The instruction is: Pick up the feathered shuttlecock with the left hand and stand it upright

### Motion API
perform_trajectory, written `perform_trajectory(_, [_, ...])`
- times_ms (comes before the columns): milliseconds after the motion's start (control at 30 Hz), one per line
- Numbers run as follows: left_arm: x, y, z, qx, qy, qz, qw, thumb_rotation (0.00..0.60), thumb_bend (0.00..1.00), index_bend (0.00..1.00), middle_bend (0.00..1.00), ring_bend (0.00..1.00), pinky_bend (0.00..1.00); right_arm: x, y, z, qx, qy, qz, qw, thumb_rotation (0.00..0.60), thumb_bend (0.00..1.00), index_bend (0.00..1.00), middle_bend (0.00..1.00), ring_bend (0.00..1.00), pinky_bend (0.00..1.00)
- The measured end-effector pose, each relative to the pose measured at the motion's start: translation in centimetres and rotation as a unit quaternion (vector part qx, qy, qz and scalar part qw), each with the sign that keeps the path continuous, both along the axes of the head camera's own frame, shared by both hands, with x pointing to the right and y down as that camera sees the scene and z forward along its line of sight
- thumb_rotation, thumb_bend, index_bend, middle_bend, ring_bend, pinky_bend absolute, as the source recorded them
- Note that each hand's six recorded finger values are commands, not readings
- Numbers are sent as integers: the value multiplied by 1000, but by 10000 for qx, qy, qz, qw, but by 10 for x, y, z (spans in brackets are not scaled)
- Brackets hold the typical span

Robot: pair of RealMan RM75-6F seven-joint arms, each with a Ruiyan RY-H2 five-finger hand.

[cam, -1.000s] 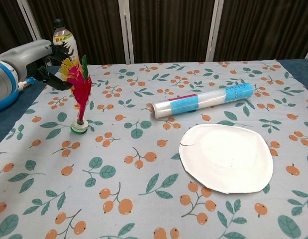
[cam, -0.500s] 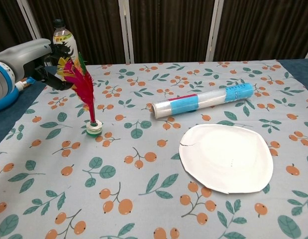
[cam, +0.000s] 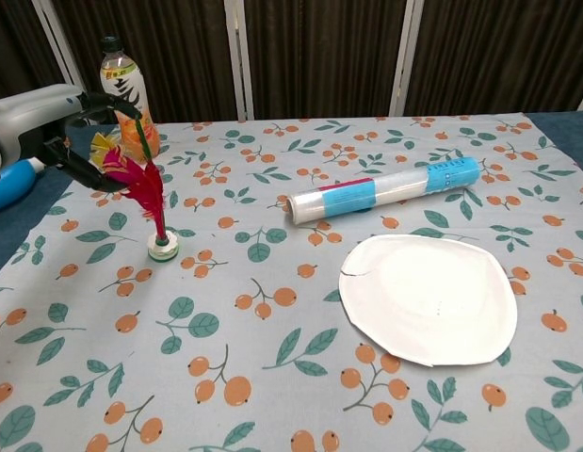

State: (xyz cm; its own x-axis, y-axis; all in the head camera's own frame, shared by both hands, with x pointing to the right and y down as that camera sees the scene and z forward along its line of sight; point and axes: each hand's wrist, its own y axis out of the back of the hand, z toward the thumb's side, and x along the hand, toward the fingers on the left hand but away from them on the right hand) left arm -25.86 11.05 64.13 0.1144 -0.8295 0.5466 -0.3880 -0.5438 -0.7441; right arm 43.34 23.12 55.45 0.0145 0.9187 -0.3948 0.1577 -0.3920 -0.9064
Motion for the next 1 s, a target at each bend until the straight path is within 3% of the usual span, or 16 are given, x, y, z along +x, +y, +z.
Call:
perform_trajectory(333, [-10, 2, -21, 232, 52, 180, 9996, 600, 214, 25, 0, 0, 0, 1, 0, 0, 5, 24, 6, 10000, 600, 112, 96, 0, 0, 0])
perform_trajectory(633, [-46, 12, -53, 744, -375, 613, 9946, 600, 214, 30, 0, 0, 0, 0, 1, 0, 10, 80, -33, 10000, 600, 112, 95, 0, 0, 0])
perform_trajectory(833, [-84, 39, -71, 1078, -1078, 1064, 9826, 600, 206, 24, 0, 0, 0, 2, 1, 1, 6, 390, -133, 9992, 600, 112, 91, 0, 0, 0])
perform_trajectory(1000, [-132, 86, -78, 870, -1780, 1211, 9727, 600, 192, 12, 0, 0, 0, 2, 1, 3, -23, 578, -137, 9982, 600, 112, 83, 0, 0, 0])
